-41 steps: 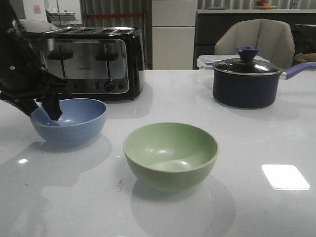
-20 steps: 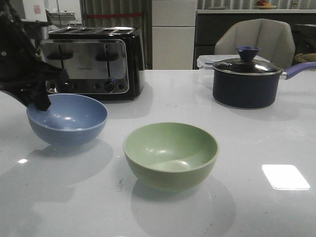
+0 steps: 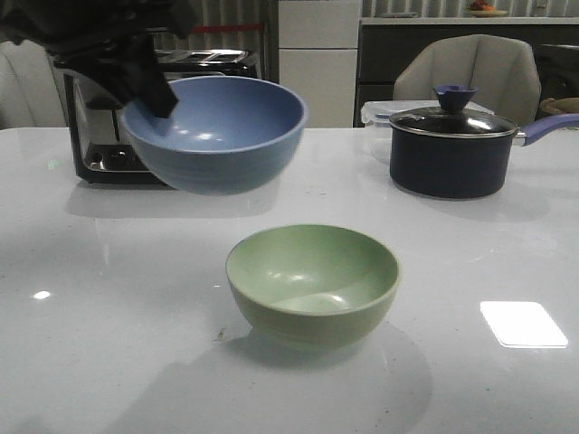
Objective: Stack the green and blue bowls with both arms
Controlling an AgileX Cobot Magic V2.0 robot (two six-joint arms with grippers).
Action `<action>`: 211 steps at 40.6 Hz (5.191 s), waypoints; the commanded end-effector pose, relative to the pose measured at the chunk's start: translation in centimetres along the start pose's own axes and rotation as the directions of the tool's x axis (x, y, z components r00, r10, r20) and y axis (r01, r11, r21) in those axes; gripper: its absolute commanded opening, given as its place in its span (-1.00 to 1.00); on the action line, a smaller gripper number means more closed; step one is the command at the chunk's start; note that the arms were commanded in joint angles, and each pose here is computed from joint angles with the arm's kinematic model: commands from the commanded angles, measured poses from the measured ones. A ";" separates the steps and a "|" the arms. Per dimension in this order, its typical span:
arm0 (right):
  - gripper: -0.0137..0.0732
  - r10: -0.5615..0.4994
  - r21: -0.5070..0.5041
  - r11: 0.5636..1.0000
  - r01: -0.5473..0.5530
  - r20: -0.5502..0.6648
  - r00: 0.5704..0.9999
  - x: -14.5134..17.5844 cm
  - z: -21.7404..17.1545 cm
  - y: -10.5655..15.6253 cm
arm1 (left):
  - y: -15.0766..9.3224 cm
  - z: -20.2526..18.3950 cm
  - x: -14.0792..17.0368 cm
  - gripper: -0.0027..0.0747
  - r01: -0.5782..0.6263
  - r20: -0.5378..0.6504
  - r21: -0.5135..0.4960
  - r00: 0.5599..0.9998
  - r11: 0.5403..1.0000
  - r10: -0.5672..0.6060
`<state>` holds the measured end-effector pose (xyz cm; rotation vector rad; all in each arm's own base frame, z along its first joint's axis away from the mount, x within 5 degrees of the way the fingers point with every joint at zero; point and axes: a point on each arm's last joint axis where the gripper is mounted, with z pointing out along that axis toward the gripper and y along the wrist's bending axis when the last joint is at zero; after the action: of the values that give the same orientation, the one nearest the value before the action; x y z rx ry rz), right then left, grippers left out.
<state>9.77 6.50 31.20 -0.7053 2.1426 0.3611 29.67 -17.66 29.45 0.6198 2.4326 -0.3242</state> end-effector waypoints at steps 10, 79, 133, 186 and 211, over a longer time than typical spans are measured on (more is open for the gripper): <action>0.24 -0.010 0.013 1.000 0.009 0.089 0.996 -1.2 -0.6 -0.1 | -4.6 1.2 -1.2 -0.69 -0.052 0.096 0.103 0.994 0.993 0.043; 0.24 -0.010 0.013 1.000 0.009 0.089 0.996 -1.2 -0.6 -0.1 | -2.8 -12.0 5.7 0.16 -0.254 0.250 -0.020 0.935 0.967 0.251; -0.55 -0.010 0.013 1.000 0.009 0.089 0.996 -1.2 -0.5 -0.1 | -1.4 -15.1 15.3 -0.69 -0.253 0.323 -0.031 0.913 0.967 0.249; -0.55 -0.010 0.013 1.000 0.009 0.087 0.996 -1.2 -0.5 -0.1 | 3.4 -11.8 28.4 -0.69 0.326 0.852 -0.297 0.516 0.898 0.094; -0.55 -0.010 0.013 1.000 0.009 0.086 0.996 -1.2 -0.5 -0.1 | 3.5 -11.8 28.4 -0.69 0.341 0.851 -0.308 0.516 0.888 0.097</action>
<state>9.77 6.50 31.19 -0.7056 2.1432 0.3611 5.63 -0.18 20.36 0.0045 1.5771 -0.0493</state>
